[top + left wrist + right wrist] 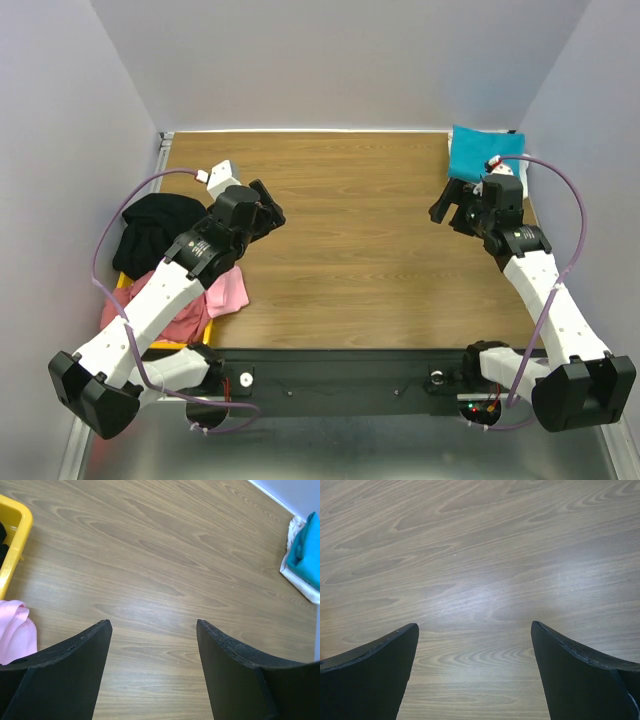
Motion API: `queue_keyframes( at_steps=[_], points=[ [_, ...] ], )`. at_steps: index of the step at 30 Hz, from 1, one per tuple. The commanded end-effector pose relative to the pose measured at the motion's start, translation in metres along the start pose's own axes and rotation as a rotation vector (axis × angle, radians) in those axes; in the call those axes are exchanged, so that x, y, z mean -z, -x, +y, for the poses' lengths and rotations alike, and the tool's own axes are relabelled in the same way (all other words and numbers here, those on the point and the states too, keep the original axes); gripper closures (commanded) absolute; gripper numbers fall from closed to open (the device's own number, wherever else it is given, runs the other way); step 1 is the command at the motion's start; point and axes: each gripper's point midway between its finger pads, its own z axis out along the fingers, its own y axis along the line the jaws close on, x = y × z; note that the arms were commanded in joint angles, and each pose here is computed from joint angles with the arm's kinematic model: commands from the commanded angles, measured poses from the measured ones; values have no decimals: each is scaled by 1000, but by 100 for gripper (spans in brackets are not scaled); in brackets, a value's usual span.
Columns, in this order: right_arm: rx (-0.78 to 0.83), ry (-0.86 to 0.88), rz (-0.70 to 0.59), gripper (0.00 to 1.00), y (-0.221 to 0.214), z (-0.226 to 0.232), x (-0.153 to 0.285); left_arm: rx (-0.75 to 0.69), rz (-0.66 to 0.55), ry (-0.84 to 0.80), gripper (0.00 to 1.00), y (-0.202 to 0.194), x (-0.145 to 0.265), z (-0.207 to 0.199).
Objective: Fold and stack the t-shirts
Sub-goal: Grab the tshirt from the pile
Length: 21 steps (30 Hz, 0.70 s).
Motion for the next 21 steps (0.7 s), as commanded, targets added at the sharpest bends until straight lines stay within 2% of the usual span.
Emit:
queue_keyframes(
  at_steps=[1, 9, 12, 15, 17, 21],
  points=[
    [-1, -2, -63, 0, 20, 3, 5, 16, -50, 36, 20, 16, 8, 4],
    [-3, -14, -48, 0, 18, 1, -1, -55, -62, -16, 19, 21, 9, -4],
    [-2, -14, -41, 0, 20, 3, -5, -36, -81, 0, 8, 23, 11, 2],
    [1, -18, -39, 0, 21, 2, -7, 8, -118, 114, 2, 43, 9, 38],
    [2, -20, -32, 0, 20, 2, -9, 64, -152, 236, 2, 65, 14, 87],
    [-1, -12, 1, 0, 11, 3, -17, 58, -214, 408, 1, 85, 25, 151]
  ],
)
